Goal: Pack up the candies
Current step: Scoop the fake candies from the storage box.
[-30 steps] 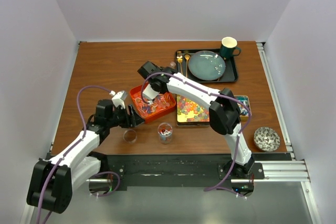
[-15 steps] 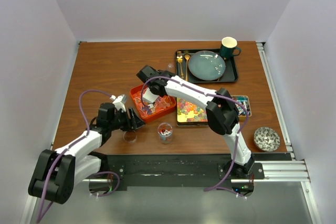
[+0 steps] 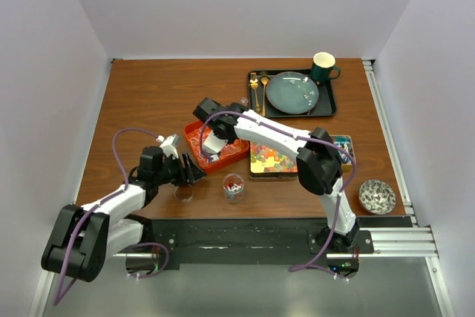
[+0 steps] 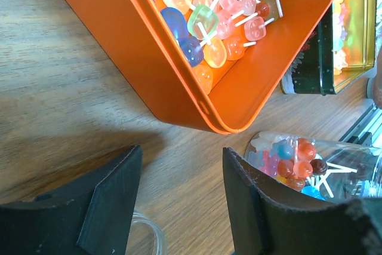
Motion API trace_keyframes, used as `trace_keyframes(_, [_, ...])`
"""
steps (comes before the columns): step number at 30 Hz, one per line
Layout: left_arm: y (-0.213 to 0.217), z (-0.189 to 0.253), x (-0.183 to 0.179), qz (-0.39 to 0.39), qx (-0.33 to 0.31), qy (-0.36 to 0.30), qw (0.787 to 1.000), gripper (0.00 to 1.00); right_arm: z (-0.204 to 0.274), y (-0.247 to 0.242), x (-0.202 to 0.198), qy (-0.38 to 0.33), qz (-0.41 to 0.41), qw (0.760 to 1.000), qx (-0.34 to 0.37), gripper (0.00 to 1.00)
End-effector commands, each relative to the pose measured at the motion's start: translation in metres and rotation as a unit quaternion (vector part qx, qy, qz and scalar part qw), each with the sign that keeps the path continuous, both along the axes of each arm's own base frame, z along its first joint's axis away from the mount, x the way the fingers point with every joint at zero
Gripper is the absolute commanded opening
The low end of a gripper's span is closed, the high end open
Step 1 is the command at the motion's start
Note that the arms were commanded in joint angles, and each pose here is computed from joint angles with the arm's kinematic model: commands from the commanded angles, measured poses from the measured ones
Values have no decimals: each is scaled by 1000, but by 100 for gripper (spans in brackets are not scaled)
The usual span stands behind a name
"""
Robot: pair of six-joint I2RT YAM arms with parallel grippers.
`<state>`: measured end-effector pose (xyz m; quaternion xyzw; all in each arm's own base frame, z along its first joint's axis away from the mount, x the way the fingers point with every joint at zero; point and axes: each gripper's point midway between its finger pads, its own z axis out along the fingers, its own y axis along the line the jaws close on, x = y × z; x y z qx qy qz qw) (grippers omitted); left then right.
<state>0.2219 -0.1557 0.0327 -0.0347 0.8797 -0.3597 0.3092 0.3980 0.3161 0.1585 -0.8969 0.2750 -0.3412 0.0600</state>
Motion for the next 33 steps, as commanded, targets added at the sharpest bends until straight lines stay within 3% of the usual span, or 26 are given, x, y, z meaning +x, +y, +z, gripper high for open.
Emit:
trace_keyframes(1, [-2, 4, 4, 0, -7, -15, 1000, 61, -7, -11, 3, 26, -14, 999, -13, 0])
trace_keyframes(8, [-4, 4, 5, -7, -9, -26, 1000, 61, -28, -19, -12, 62, -23, 998, -14, 0])
trace_keyframes(12, [-2, 0, 4, -5, -3, -18, 1000, 53, -47, -25, -23, 106, -43, 993, -8, 0])
trace_keyframes(25, [-3, -8, 8, -3, -4, -12, 1000, 48, -66, -14, -18, 119, -39, 992, 4, 0])
trace_keyframes(33, [-6, -7, 8, -3, -12, -9, 1000, 47, -85, 12, -36, 137, -54, 989, 17, 0])
